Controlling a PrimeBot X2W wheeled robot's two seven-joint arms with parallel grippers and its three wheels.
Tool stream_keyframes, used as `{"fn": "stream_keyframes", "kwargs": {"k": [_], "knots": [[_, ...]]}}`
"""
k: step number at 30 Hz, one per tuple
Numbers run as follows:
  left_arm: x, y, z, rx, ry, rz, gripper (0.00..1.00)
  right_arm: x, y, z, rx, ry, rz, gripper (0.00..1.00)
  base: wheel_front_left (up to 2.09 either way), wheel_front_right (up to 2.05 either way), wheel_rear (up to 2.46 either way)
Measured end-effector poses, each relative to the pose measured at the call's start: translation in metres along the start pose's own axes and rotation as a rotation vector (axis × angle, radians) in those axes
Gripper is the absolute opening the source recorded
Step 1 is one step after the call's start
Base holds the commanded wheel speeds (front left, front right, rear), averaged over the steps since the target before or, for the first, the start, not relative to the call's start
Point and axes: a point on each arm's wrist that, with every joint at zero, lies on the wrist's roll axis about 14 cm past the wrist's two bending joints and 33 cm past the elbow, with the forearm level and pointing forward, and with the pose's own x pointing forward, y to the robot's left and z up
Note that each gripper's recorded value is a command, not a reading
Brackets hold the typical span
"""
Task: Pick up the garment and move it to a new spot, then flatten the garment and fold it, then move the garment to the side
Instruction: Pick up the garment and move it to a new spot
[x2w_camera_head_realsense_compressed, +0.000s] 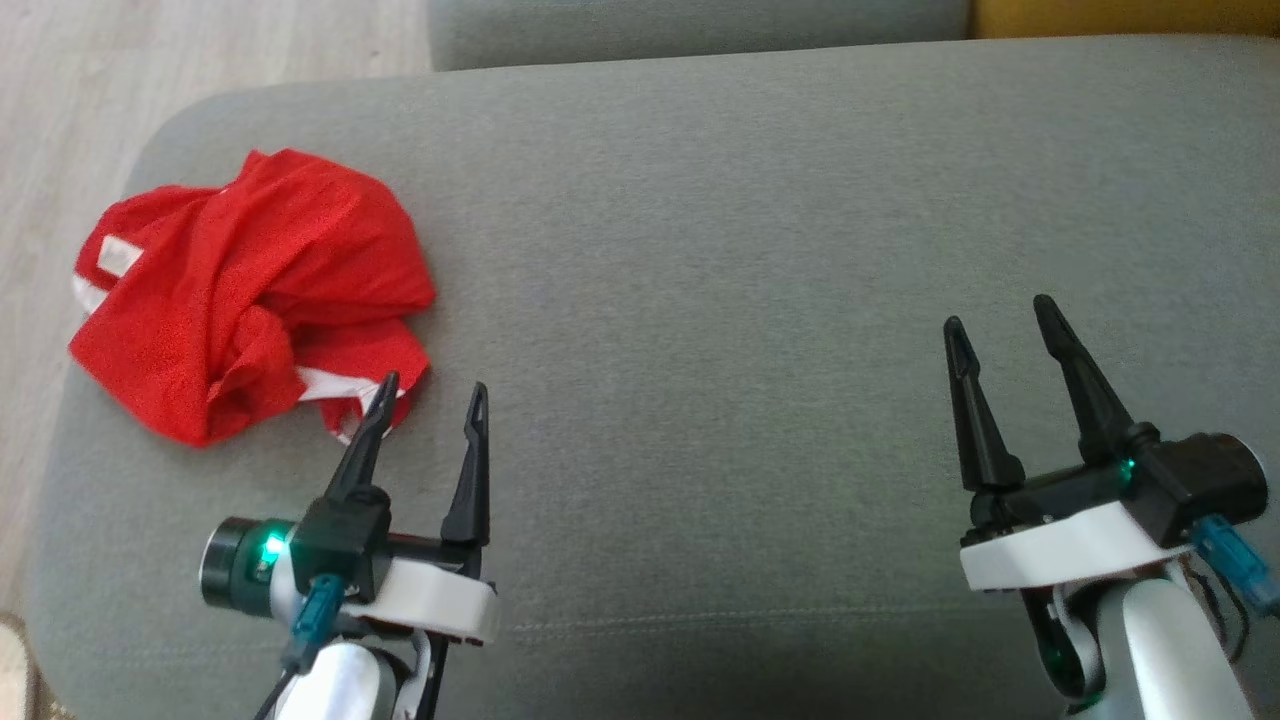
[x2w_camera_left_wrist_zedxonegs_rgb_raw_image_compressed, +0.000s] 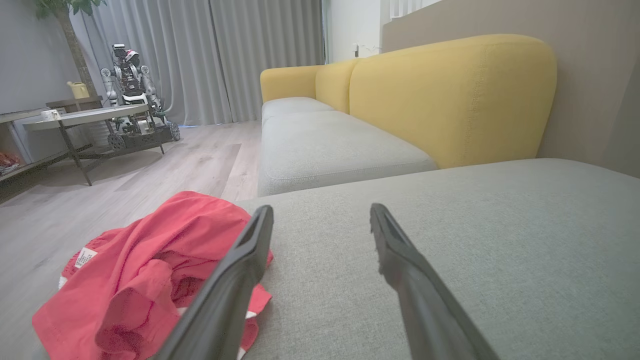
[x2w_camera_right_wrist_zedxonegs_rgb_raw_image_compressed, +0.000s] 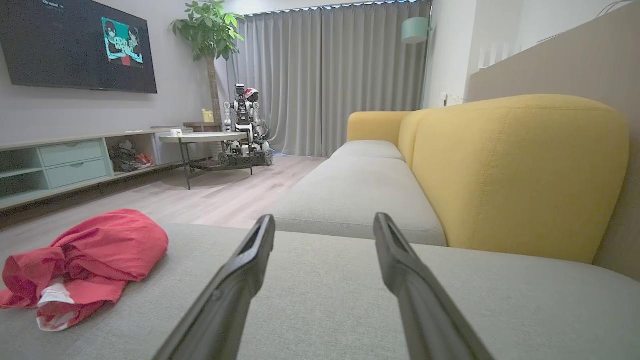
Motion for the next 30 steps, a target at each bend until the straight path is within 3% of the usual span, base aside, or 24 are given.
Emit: {"fn": "stream_keyframes", "kwargs": {"k": [10,16,24,30], "knots": [[-0.021,0.041,0.000,0.005,0.014,0.137,1.00,0.020,0.054,-0.005,0.083,-0.007,0.152,1.00,0.00,0.00,0.00],[-0.059,0.082,0.004,0.029,0.021,0.289,1.00,0.029,0.122,-0.008,0.144,-0.002,0.340,1.00,0.00,0.00,0.00],[-0.114,0.119,0.009,0.049,0.029,0.456,1.00,0.022,0.185,-0.010,0.197,0.020,0.517,1.00,0.00,0.00,0.00],[-0.134,0.132,0.021,0.059,-0.005,0.525,1.00,0.016,0.210,-0.006,0.209,0.018,0.591,1.00,0.00,0.00,0.00]]}}
